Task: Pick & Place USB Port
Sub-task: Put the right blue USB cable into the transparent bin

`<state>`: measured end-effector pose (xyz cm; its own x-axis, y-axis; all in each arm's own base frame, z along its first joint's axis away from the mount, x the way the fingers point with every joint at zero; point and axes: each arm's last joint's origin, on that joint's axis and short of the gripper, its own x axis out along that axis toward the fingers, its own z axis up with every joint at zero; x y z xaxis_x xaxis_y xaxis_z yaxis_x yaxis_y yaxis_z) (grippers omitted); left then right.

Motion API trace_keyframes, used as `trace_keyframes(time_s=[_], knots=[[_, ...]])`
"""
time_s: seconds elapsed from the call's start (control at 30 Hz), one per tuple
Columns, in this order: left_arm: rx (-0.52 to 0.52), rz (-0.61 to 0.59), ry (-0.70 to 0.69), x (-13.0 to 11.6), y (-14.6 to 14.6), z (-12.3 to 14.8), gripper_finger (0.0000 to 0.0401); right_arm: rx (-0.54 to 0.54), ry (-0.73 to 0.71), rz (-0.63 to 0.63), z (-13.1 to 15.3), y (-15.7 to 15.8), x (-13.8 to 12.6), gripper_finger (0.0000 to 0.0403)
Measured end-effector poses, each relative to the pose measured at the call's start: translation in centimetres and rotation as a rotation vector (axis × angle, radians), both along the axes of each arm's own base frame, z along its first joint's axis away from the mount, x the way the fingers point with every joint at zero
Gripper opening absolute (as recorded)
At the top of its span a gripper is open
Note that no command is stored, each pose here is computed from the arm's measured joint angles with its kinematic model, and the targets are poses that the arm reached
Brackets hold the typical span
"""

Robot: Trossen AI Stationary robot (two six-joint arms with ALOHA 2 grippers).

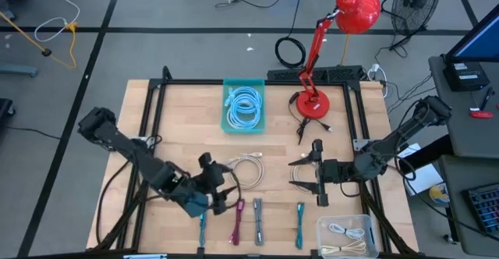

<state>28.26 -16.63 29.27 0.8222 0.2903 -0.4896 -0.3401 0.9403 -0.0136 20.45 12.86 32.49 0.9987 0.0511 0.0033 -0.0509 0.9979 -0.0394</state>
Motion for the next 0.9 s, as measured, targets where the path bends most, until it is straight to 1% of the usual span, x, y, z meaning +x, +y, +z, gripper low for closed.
trace_keyframes(time_s=[0.07, 0.13, 0.23, 0.3, 0.37, 0.4, 0.47, 0.53, 0.7, 0.8, 0.9], knots=[[0.030, 0.047, -0.019, 0.4, 0.9, -1.2, 0.0262, -0.005, 0.006, -0.004, 0.0, -0.1, -0.1, 0.0224], [0.062, 0.100, -0.041, 1.1, 2.2, -1.8, 0.0262, -0.004, 0.017, -0.046, 0.0, -0.4, -0.2, 0.0224], [0.130, 0.201, -0.094, 2.4, 4.4, -1.3, 0.0262, -0.001, 0.060, -0.191, -0.2, -1.5, -0.6, 0.0224], [0.172, 0.276, -0.142, 3.3, 6.0, -0.7, 0.0262, 0.018, 0.097, -0.310, -0.4, -2.4, -1.0, 0.0224], [0.181, 0.325, -0.188, 4.0, 7.4, -0.1, 0.0262, 0.048, 0.132, -0.424, -0.8, -3.4, -1.5, 0.0224], [0.180, 0.331, -0.209, 4.3, 7.9, 0.2, 0.0262, 0.067, 0.151, -0.473, -1.1, -3.9, -1.7, 0.0224], [0.167, 0.303, -0.232, 4.8, 8.7, 0.6, 0.0262, 0.100, 0.206, -0.548, -1.9, -4.9, -2.1, 0.0224], [0.138, 0.243, -0.225, 5.1, 9.2, 0.6, 0.0262, 0.152, 0.277, -0.616, -3.1, -5.7, -2.5, 0.0224], [0.077, 0.112, -0.162, 5.3, 9.4, 0.1, 0.0262, 0.258, 0.543, -0.716, -6.4, -7.0, -3.2, 0.0224], [0.066, 0.081, -0.153, 5.1, 8.8, 0.0, 0.0262, 0.286, 0.629, -0.736, -8.0, -7.2, -2.9, 0.0224], [0.074, 0.060, -0.139, 5.0, 8.3, -0.1, 0.0262, 0.317, 0.696, -0.705, -9.5, -7.0, -2.3, 0.0224]])
